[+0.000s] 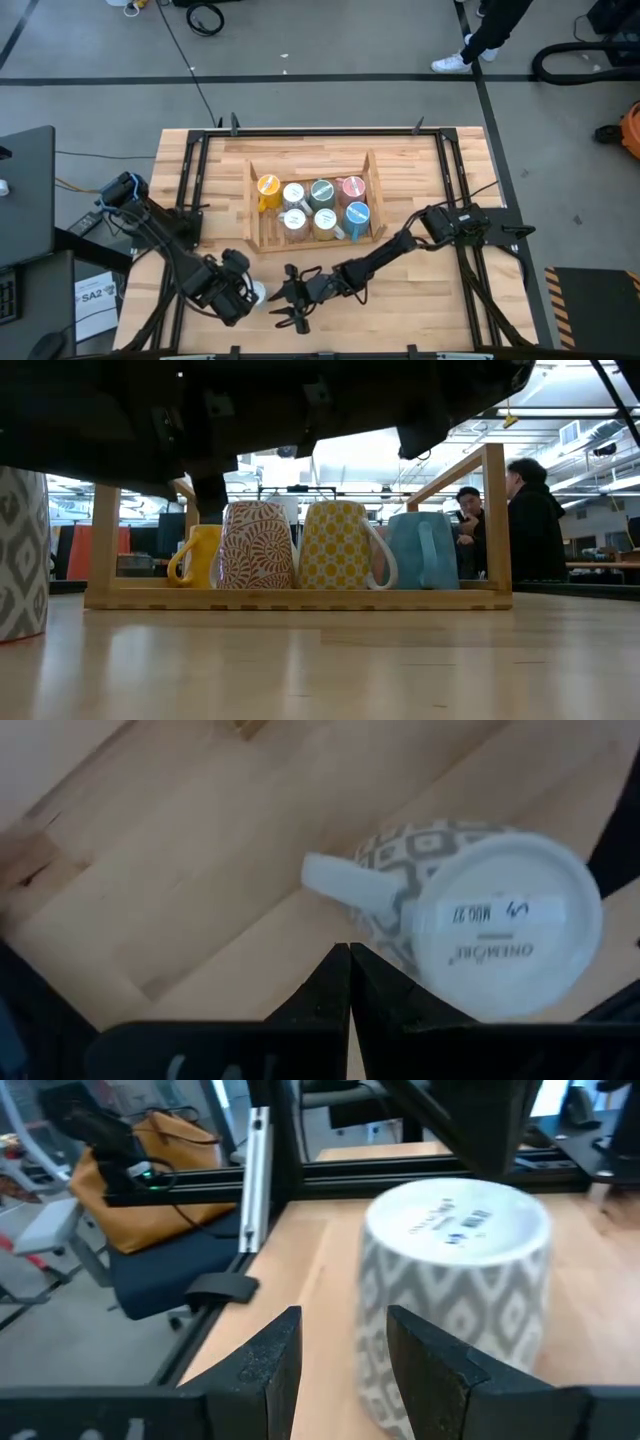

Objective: Place coffee mugs
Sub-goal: Put the gray patterned mug on the shelf

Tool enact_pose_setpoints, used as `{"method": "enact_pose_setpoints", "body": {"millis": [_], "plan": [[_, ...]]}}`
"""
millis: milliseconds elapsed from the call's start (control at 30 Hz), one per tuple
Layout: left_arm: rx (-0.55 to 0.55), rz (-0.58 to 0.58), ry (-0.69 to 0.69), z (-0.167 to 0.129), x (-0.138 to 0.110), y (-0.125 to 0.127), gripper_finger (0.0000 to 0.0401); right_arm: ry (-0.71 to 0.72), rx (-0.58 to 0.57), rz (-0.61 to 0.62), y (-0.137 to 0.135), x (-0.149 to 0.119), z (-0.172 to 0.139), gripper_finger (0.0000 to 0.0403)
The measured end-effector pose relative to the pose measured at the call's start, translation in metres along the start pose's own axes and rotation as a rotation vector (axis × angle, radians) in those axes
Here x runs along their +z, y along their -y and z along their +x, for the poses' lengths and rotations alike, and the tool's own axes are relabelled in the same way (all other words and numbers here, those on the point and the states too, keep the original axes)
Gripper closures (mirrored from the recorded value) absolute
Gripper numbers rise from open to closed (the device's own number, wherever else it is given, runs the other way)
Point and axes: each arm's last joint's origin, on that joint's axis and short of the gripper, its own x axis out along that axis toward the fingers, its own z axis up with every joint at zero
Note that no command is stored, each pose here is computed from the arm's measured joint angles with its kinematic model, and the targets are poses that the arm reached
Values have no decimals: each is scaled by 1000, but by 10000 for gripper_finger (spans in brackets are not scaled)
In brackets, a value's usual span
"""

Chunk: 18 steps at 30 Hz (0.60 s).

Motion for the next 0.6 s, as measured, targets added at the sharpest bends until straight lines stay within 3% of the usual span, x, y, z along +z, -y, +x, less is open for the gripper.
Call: {"method": "enact_pose_setpoints", "body": {"millis": [333,600], "plan": [[-61,38,-12,1,7,7,388,-1,-30,14,17,3,2,249],[-77,25,-182,0,-1,9,388,18,-145,62,28,4,2,249]]}}
